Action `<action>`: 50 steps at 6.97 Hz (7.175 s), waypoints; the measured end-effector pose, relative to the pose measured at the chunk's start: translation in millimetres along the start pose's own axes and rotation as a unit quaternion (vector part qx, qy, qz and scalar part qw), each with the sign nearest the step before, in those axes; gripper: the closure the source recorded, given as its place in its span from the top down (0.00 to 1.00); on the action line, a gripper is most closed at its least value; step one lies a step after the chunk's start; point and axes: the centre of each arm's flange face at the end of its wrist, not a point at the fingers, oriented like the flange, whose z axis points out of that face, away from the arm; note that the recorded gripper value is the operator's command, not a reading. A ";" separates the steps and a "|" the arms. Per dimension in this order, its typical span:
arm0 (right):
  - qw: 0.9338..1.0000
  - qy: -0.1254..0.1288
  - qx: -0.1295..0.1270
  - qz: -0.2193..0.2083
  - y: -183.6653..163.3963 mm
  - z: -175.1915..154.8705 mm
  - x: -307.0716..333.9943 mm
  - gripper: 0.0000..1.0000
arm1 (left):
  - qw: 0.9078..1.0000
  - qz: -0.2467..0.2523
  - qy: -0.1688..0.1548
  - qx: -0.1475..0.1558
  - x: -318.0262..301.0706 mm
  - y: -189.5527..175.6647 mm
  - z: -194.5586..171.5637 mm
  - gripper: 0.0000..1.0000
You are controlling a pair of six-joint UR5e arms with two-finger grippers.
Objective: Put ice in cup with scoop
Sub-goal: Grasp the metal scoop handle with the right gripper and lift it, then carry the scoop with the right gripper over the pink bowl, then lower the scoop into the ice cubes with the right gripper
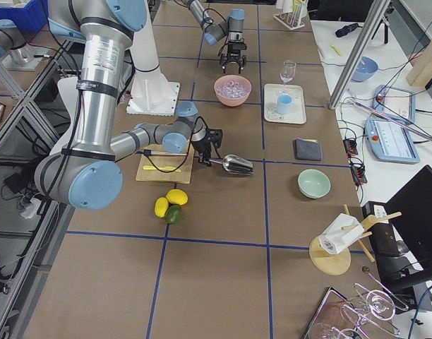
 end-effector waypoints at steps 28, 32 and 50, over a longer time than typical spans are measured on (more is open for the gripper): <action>0.738 0.082 -0.172 -0.647 -94.3 -192.0 -314.0 0.00 | 0.996 0.042 -0.052 0.054 3.7 -0.2 26.9 1.00; 0.721 0.114 -0.212 -0.650 -90.1 -190.4 -342.1 0.00 | 0.996 0.040 -0.052 0.053 4.3 0.8 28.2 1.00; 0.736 0.052 -0.235 -0.633 -92.3 -112.8 -364.4 0.00 | 0.996 0.045 -0.051 0.064 7.1 -1.1 25.8 1.00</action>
